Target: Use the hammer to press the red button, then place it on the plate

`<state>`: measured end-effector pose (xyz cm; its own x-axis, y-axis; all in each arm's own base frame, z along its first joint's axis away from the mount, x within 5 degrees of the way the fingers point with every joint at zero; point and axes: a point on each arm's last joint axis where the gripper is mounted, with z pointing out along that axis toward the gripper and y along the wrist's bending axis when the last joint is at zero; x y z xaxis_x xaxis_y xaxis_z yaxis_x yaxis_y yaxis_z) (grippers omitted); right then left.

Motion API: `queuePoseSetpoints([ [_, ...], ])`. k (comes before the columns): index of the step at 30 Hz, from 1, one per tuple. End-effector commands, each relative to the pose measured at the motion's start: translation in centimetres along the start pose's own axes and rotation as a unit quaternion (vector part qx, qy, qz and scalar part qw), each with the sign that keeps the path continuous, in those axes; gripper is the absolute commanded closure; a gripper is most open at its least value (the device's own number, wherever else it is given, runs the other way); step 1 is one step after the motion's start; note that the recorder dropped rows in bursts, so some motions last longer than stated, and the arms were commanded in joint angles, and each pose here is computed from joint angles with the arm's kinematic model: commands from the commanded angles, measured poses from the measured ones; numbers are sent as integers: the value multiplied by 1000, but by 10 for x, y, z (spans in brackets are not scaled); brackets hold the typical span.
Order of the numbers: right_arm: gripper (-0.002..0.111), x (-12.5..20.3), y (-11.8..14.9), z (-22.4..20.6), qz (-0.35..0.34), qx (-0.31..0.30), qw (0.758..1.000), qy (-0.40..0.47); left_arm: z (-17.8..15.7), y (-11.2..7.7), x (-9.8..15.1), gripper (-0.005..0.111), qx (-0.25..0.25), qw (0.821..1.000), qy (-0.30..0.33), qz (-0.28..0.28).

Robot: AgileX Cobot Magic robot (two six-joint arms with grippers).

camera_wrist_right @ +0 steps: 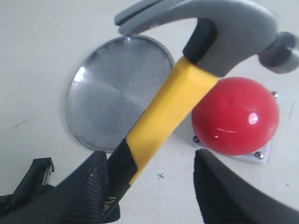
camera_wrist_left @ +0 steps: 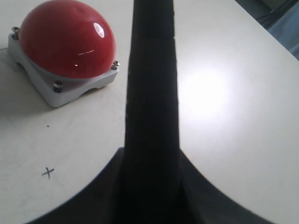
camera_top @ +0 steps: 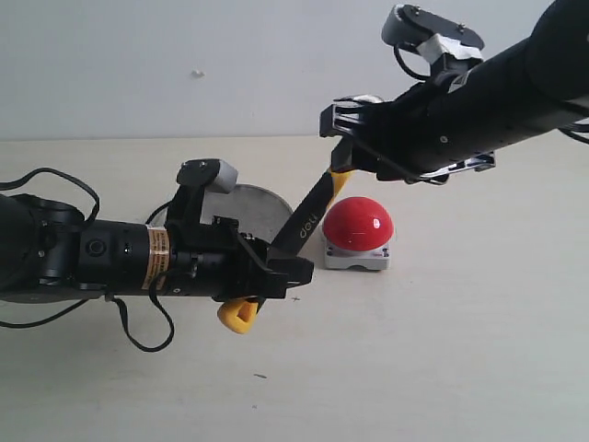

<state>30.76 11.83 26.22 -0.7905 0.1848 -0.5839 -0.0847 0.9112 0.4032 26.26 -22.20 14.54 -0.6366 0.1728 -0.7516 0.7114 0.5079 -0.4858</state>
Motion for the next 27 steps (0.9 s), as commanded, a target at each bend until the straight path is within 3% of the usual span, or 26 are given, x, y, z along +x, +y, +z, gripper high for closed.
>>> queuePoseSetpoints([
  [1,65,-8,3,-37,-51,24,998,-42,-4,-12,-13,107,34,999,-36,7],
  [6,95,4,-5,-101,-103,66,986,-112,-15,-21,-25,107,28,998,-53,26],
  [9,108,33,-18,-141,-116,77,975,-173,-23,-27,-32,107,25,997,-58,48],
  [19,108,136,-61,-225,-82,40,928,-361,-39,-39,-46,107,14,996,-75,55],
  [22,108,156,-75,-236,-76,46,903,-421,-41,-41,-47,107,16,995,-78,51],
  [25,108,171,-79,-243,-66,6,874,-482,-42,-42,-47,107,16,995,-79,53],
  [27,108,174,-81,-240,-69,3,868,-491,-42,-42,-47,107,17,996,-73,56],
])
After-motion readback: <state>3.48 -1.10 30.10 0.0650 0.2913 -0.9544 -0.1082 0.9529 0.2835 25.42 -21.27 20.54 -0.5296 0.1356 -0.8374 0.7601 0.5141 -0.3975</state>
